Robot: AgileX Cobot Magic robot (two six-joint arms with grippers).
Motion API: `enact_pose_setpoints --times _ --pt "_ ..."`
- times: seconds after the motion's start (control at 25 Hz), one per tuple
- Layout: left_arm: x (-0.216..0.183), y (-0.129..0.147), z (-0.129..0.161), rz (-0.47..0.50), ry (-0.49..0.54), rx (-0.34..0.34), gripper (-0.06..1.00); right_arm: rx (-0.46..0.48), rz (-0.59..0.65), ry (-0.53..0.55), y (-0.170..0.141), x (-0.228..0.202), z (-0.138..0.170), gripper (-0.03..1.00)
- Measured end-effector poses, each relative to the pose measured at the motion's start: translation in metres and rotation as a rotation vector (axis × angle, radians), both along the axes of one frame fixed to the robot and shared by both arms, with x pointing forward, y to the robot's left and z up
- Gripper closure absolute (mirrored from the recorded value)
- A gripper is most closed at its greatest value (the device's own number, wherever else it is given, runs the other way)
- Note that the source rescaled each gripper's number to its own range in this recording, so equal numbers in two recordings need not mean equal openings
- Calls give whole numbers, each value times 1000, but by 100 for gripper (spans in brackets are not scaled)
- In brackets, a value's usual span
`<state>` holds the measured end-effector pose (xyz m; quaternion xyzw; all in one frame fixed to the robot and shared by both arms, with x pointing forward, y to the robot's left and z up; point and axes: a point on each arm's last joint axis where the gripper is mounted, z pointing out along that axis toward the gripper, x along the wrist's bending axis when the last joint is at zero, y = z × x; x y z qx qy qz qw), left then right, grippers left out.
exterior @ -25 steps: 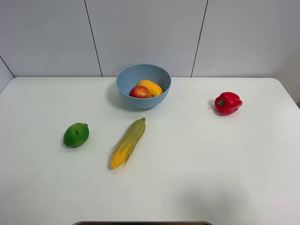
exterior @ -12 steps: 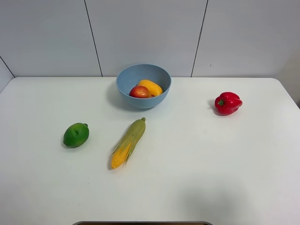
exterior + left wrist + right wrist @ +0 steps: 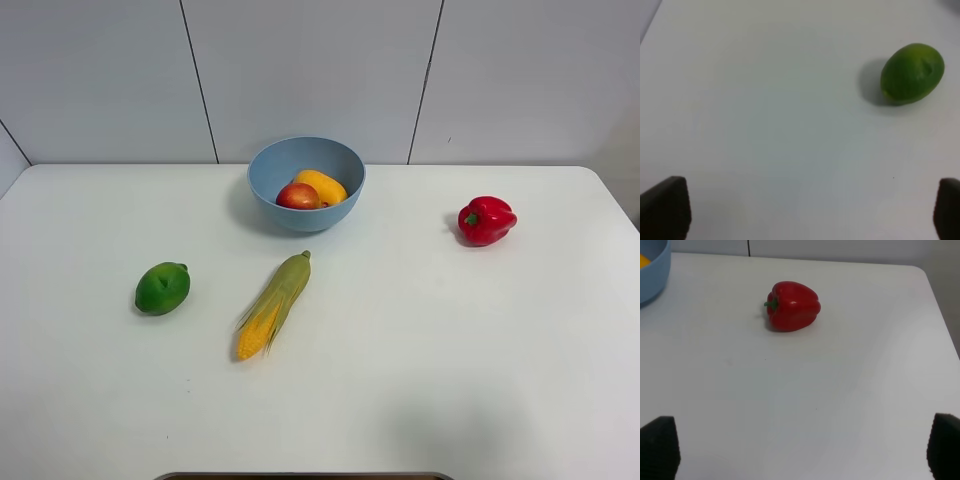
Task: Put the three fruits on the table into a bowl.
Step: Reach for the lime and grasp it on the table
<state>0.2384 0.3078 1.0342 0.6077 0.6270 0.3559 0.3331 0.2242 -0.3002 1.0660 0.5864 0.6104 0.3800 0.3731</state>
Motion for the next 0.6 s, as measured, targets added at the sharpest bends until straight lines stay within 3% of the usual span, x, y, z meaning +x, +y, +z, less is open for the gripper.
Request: enact_pose_setpoints --times 0.6 --pt "0 2 0 12 -1 19 -6 0 0 0 0 0 0 -3"
